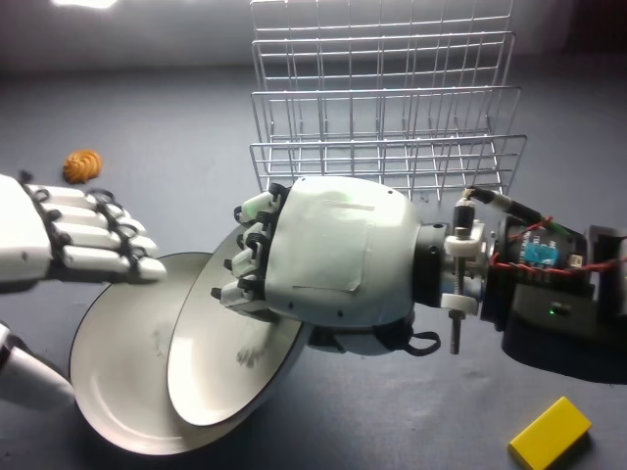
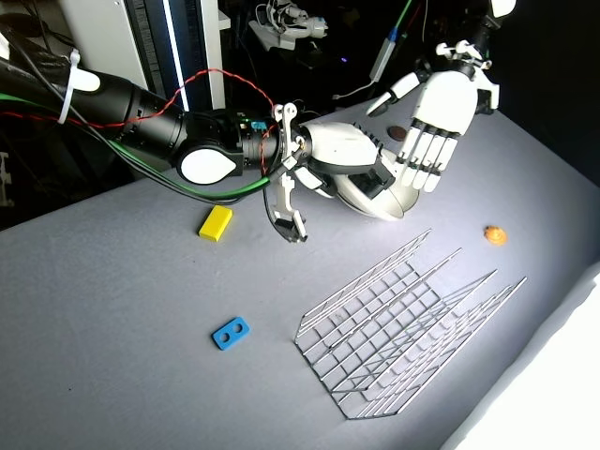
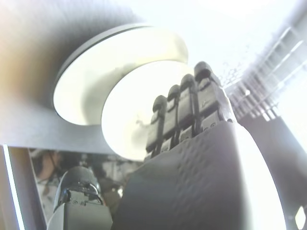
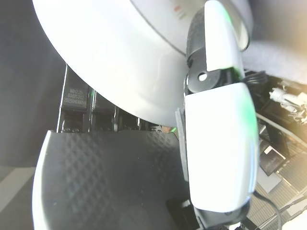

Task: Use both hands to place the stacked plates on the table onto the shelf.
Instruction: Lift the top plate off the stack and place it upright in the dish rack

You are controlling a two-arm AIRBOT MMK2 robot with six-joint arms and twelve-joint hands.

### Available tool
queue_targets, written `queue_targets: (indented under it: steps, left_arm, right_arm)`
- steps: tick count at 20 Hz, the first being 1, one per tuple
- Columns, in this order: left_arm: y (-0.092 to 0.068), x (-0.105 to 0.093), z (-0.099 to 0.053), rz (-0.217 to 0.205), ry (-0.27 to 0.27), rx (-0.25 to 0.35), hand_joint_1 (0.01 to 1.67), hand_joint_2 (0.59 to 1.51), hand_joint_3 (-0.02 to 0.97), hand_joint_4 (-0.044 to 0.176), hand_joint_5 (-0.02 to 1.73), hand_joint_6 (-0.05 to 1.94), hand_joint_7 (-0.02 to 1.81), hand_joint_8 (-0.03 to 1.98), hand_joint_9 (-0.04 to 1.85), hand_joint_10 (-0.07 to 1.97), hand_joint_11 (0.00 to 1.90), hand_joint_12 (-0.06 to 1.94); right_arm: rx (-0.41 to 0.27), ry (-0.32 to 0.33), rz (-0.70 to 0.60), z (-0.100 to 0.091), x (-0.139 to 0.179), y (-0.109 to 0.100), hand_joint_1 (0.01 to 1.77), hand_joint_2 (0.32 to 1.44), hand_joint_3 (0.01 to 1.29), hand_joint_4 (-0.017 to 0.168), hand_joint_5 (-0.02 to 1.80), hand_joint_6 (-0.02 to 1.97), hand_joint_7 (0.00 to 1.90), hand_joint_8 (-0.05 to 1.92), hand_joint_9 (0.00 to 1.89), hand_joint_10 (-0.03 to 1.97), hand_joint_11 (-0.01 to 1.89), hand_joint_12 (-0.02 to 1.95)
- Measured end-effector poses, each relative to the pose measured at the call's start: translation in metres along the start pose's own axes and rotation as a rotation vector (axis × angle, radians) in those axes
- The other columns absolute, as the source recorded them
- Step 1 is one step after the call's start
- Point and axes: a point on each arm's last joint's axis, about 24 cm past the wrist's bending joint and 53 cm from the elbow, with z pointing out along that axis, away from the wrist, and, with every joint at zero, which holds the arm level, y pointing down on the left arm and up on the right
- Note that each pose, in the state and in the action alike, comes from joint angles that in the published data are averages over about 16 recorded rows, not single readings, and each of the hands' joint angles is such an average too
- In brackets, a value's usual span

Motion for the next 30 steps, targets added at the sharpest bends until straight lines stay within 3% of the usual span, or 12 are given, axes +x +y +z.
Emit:
queue_targets:
  steps: [9, 14, 19, 23, 30]
  left_arm:
    - [0.03, -0.027, -0.026, -0.017, -0.075, -0.076, 0.02, 1.023, 0.012, 0.003, 0.1, 0.01, 0.09, 0.0, 0.08, 0.01, 0.02, 0.22]
    - [0.035, -0.034, -0.034, -0.023, -0.101, -0.088, 0.02, 1.024, 0.012, 0.003, 0.1, 0.01, 0.08, 0.0, 0.08, 0.01, 0.02, 0.2]
    - [0.034, -0.035, -0.036, 0.001, -0.099, -0.078, 0.02, 1.022, 0.012, 0.004, 0.1, 0.01, 0.08, 0.0, 0.08, 0.01, 0.02, 0.2]
    - [0.028, -0.032, -0.038, 0.041, -0.087, -0.048, 0.02, 1.019, 0.012, 0.004, 0.09, 0.01, 0.08, 0.0, 0.07, 0.01, 0.02, 0.19]
    - [0.003, -0.015, -0.038, 0.162, -0.031, 0.067, 0.02, 1.017, 0.012, 0.004, 0.1, 0.01, 0.07, 0.0, 0.07, 0.01, 0.02, 0.19]
  right_arm:
    - [-0.011, -0.046, -0.002, -0.015, -0.031, 0.011, 1.16, 1.04, 0.01, 0.001, 0.78, 1.22, 0.92, 1.2, 0.89, 1.21, 0.62, 1.63]
    - [0.001, -0.083, 0.043, -0.028, -0.056, 0.008, 1.17, 1.06, 0.01, 0.0, 0.77, 1.23, 0.93, 1.2, 0.88, 1.2, 0.6, 1.61]
    - [0.046, -0.118, 0.138, -0.043, -0.083, -0.008, 1.17, 1.07, 0.01, -0.001, 0.77, 1.26, 0.94, 1.18, 0.88, 1.15, 0.6, 1.6]
    - [0.094, -0.153, 0.225, -0.052, -0.106, -0.028, 1.17, 1.07, 0.01, 0.0, 0.78, 1.26, 0.93, 1.16, 0.88, 1.13, 0.6, 1.59]
    - [0.19, -0.234, 0.386, -0.066, -0.149, -0.068, 1.17, 1.07, 0.01, -0.002, 0.77, 1.26, 0.94, 1.16, 0.88, 1.11, 0.6, 1.59]
